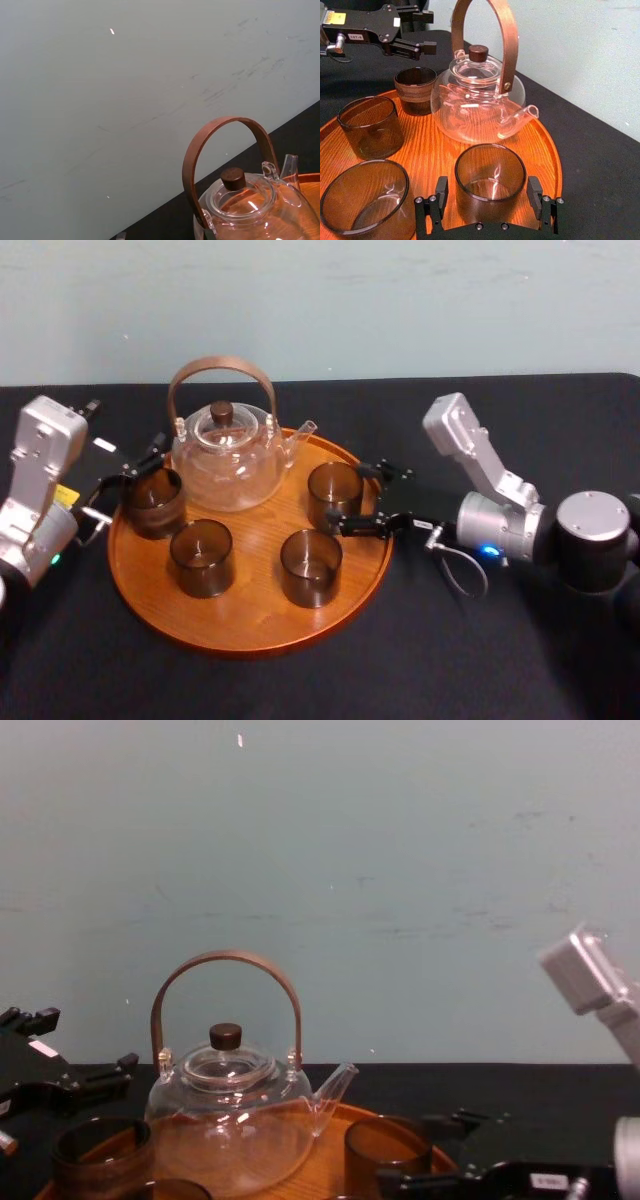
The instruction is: Pick up the glass from the table and place it on the tray.
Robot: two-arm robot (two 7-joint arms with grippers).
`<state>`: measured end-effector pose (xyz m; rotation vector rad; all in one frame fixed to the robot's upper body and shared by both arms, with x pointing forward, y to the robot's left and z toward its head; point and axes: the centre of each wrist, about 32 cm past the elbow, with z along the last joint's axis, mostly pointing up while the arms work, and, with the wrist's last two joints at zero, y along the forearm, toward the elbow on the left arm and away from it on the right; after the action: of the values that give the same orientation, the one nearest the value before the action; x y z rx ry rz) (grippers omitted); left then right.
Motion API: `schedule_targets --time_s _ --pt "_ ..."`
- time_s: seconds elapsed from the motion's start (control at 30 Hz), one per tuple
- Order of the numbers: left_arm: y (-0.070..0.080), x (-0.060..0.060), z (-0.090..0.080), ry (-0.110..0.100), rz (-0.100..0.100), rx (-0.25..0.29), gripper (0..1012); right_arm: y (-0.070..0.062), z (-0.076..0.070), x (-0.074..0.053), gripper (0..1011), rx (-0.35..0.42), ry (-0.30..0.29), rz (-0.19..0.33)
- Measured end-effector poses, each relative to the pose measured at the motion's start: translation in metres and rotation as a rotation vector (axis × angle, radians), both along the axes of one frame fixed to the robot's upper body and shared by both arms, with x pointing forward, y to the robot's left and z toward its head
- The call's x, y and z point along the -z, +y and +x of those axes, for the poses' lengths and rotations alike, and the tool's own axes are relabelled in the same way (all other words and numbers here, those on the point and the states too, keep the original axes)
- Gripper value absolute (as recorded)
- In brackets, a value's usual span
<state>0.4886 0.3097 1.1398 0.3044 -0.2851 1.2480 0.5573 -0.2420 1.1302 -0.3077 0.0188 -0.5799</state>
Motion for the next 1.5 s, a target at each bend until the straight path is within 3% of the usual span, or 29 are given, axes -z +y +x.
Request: schedule_targets --time_s 0.67,0.87,1.27,1.5 --pt "0.000 0.000 0.000 0.000 0.000 0.000 1001 -0.058 -0.057 -0.017 1002 0.067 -0.040 0.025" --pt "0.000 0.000 0.000 0.000 0.000 0.000 1001 -0.072 -0.070 -0.023 1002 0.137 -0.087 0.032" --pt "0.000 0.000 0.000 0.000 0.000 0.000 1001 -0.072 -0.079 -0.021 1002 0.327 -0.220 0.027" --pt "0.000 0.000 0.000 0.000 0.000 0.000 1001 -0.068 -0.078 -0.014 1002 0.414 -0.247 0.046"
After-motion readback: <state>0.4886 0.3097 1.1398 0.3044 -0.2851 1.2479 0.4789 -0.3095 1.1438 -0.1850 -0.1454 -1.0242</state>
